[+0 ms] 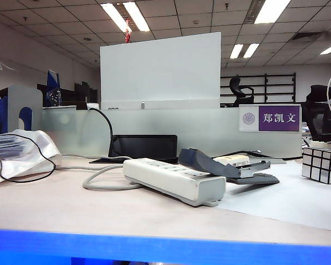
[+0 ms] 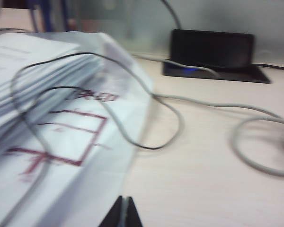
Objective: Press the button on the power strip.
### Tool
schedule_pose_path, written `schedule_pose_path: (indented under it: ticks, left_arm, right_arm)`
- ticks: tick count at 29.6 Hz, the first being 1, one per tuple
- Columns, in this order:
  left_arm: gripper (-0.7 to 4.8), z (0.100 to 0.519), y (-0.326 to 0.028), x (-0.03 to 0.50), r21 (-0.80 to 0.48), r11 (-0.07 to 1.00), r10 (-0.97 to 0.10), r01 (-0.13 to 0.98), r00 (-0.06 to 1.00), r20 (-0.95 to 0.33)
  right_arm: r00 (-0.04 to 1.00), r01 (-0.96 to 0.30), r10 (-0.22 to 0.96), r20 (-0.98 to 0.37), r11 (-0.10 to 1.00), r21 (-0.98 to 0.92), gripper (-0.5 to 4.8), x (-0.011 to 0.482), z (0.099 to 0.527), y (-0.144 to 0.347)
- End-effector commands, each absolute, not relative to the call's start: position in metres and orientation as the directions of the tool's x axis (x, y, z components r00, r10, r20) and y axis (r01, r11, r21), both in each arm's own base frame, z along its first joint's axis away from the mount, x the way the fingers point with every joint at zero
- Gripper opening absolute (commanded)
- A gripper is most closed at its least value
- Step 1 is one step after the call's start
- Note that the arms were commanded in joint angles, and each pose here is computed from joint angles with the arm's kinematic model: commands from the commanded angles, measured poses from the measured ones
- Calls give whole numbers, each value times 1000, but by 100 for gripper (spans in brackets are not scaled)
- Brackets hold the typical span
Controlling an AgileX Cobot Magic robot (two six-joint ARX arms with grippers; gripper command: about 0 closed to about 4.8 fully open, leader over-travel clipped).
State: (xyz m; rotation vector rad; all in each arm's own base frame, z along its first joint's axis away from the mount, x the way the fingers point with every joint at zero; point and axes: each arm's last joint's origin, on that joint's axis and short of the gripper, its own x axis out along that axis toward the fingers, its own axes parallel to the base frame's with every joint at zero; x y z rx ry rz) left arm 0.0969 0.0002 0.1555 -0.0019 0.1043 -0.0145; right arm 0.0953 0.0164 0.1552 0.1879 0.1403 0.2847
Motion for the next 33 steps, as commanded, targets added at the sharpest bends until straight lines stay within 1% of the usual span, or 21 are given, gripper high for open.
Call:
schedule_pose_path:
  ticks: [1, 4, 8, 12, 15, 21, 33]
  left_arm:
    - [-5, 157, 6, 97, -2, 999, 42, -43, 995, -92]
    - [-5, 157, 8, 97, -2, 998, 64, -64, 994, -92]
    - [-5, 157, 8, 97, -2, 998, 65, -66, 994, -92]
    - [-5, 157, 8, 97, 52, 997, 68, -63, 994, -88]
    - [-5, 159, 8, 97, 54, 997, 68, -64, 995, -71]
    - [-5, 167, 6, 97, 53, 999, -4, 3, 1000, 14]
    - [-5, 167, 6, 97, 26, 1000, -5, 5, 1000, 9]
  right_arm:
    - [952, -267, 290, -99, 943, 198, 4, 96, 156, 16]
    - [952, -267, 290, -99, 943, 198, 3, 95, 156, 16]
    - [952, -267, 290, -99, 943, 198, 3, 96, 156, 16]
    - [952, -267, 290, -99, 943, 198, 4, 95, 156, 16]
    - [952, -267, 290, -99, 943, 198, 3, 96, 156, 16]
    - [952, -267, 290, -99, 943, 198, 3, 96, 156, 16]
    - [952, -267, 290, -99, 943, 198, 4, 96, 156, 16]
